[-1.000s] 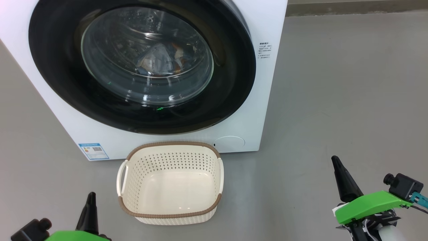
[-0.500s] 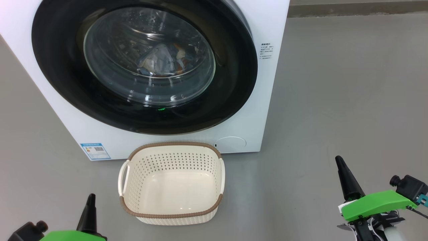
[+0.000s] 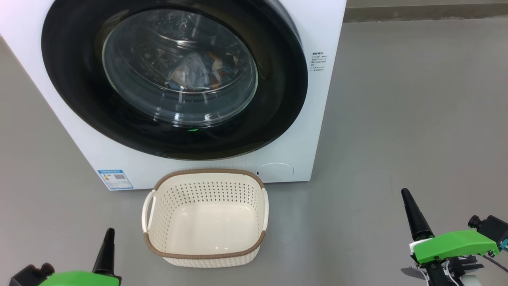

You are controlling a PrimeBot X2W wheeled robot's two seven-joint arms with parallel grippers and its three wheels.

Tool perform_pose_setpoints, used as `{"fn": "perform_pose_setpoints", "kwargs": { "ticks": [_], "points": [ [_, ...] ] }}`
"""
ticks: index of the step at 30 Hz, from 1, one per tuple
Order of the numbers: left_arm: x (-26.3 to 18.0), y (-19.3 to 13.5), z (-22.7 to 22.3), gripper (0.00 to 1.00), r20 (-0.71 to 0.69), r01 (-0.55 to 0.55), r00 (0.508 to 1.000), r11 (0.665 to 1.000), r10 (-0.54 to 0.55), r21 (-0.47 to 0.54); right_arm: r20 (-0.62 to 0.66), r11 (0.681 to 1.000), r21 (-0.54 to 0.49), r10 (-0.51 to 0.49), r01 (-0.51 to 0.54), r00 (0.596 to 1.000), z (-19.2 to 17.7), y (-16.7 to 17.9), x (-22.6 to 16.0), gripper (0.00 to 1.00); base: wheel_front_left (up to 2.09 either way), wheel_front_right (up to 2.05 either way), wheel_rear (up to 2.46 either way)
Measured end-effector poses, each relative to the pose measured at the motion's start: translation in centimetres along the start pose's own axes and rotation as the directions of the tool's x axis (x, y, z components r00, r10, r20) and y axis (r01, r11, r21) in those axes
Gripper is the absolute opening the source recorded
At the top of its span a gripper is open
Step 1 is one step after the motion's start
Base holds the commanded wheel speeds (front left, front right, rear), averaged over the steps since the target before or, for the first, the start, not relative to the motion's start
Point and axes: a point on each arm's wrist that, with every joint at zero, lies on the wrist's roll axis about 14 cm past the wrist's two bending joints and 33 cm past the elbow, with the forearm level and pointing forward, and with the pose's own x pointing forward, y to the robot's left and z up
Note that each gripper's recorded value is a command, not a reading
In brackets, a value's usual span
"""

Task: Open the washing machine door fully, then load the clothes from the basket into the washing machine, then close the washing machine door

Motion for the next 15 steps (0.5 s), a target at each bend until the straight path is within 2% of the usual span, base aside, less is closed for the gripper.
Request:
{"fn": "perform_pose_setpoints", "kwargs": {
  "ticks": [15],
  "points": [
    [-0.09, 0.18, 0.25, 0.00, -0.003, -0.008, 1.000, 0.988, 0.008, -0.152, 0.005, 0.986, 0.165, -0.001, 0.000, 1.000, 0.31, 0.13, 0.07, 0.00, 0.00, 0.00, 0.00]
  ]
}}
